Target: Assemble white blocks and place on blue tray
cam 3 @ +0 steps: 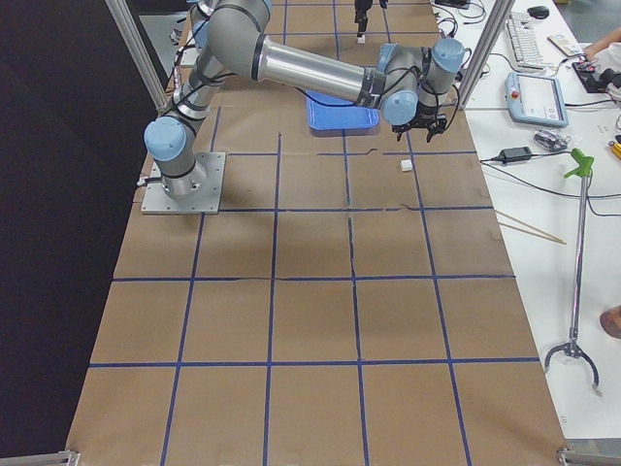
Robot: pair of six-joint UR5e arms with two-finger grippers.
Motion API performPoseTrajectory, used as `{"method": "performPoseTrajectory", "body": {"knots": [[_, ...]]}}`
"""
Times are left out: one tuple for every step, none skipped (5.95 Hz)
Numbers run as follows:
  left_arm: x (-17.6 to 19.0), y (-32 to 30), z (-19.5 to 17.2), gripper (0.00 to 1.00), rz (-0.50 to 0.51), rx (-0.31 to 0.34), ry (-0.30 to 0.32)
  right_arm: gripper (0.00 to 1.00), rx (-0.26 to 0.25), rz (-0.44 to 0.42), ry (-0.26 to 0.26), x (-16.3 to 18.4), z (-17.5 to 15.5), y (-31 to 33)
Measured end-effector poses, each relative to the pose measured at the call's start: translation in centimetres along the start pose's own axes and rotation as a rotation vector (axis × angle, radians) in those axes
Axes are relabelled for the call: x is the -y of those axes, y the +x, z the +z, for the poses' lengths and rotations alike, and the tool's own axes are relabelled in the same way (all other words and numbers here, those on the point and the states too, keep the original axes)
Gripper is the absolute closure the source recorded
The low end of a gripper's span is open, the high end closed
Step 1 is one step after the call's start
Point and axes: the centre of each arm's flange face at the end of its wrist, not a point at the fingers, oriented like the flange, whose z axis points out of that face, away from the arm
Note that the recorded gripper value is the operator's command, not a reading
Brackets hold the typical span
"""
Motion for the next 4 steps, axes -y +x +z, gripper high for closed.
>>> {"method": "performPoseTrajectory", "body": {"knots": [[0.2, 0.3, 0.8, 0.01, 0.002, -0.023, -0.002, 0.00, 0.001, -0.059, 0.076, -0.6, 2.3, 0.5], [0.6, 0.3, 1.0, 0.01, 0.001, -0.028, 0.014, 0.00, -0.005, -0.109, 0.125, -1.6, 4.4, 1.1], [1.1, 0.2, 0.5, 0.07, -0.001, -0.026, 0.044, 0.00, -0.011, -0.140, 0.144, -2.2, 6.2, 1.6], [1.4, 0.1, 0.1, 0.16, -0.003, -0.023, 0.070, 0.00, -0.014, -0.156, 0.155, -2.7, 7.7, 1.9]]}}
